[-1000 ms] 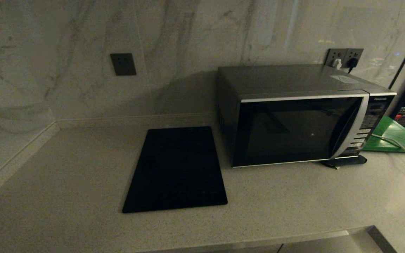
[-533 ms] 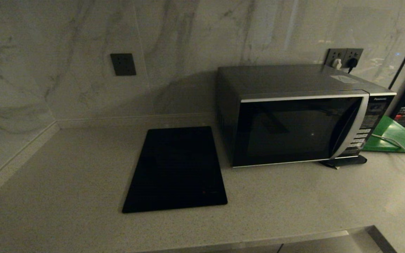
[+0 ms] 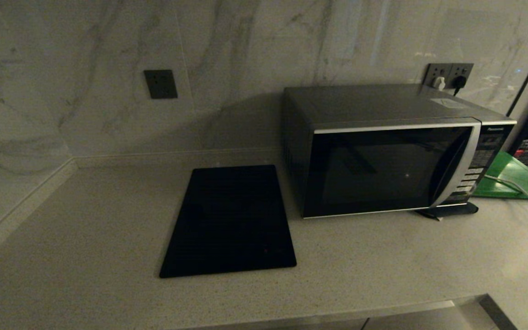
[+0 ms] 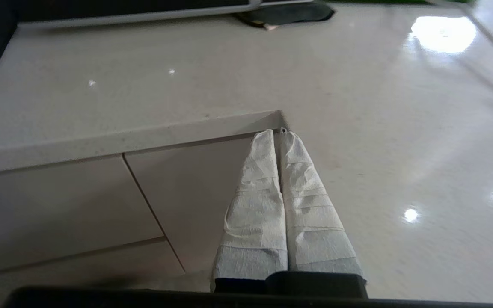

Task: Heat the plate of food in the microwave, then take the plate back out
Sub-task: Open the microwave oven

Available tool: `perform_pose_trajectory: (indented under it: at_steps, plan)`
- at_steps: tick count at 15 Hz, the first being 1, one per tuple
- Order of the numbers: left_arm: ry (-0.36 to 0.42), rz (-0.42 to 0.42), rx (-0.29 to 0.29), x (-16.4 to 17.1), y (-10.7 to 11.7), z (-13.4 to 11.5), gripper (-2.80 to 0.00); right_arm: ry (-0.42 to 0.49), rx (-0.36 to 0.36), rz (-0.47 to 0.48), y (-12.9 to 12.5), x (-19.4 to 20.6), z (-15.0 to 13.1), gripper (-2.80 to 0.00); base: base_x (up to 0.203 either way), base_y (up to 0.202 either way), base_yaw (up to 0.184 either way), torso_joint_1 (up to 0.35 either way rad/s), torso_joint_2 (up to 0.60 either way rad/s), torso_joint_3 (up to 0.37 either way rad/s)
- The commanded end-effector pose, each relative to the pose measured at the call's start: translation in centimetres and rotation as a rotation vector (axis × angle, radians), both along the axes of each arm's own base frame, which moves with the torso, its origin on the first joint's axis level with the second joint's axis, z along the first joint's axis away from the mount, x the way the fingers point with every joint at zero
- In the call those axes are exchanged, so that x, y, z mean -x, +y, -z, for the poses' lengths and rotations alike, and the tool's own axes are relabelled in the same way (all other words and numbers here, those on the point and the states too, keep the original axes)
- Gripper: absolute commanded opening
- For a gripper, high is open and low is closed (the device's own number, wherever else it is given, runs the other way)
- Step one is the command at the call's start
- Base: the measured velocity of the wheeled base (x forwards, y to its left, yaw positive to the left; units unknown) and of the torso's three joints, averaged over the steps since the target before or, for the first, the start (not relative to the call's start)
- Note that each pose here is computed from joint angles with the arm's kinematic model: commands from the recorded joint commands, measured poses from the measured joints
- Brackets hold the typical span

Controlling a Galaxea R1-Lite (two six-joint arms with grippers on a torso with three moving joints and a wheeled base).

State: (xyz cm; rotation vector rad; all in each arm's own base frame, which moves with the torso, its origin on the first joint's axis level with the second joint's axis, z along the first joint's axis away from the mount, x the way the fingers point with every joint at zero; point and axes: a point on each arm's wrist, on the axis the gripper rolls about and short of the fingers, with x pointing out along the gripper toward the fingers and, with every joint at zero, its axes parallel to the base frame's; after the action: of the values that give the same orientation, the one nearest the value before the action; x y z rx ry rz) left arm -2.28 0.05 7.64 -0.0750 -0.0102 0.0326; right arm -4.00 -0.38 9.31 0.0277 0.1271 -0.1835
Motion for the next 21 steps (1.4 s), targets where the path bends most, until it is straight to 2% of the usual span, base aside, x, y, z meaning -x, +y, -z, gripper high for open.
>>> perform_pose_trajectory:
  at_steps: [1, 3, 6, 10, 21]
  plan:
    - [0.001, -0.001, 0.000, 0.0, 0.0, 0.0, -2.80, -0.043, 0.001, -0.044, 0.1, -0.8, 0.9, -2.80, 0.000, 0.000, 0.000, 0.000, 0.00, 0.000]
    - [0.001, -0.001, 0.000, 0.0, 0.0, 0.0, -2.80, -0.048, 0.009, -0.129, 0.3, -1.0, 1.1, -2.80, 0.000, 0.000, 0.000, 0.000, 0.00, 0.000]
    - [0.001, -0.001, 0.000, 0.0, 0.0, 0.0, -2.80, -0.089, 0.009, -0.152, 0.3, -1.5, 1.7, -2.80, 0.000, 0.000, 0.000, 0.000, 0.00, 0.000]
    - [0.001, -0.001, 0.000, 0.0, 0.0, 0.0, -2.80, -0.104, -0.033, -0.145, 0.3, -1.6, 1.8, -2.80, 0.000, 0.000, 0.000, 0.000, 0.00, 0.000]
    - [0.001, -0.001, 0.000, 0.0, 0.0, 0.0, -2.80, -0.128, -0.038, -0.142, 0.3, -1.8, 1.9, -2.80, 0.000, 0.000, 0.000, 0.000, 0.00, 0.000]
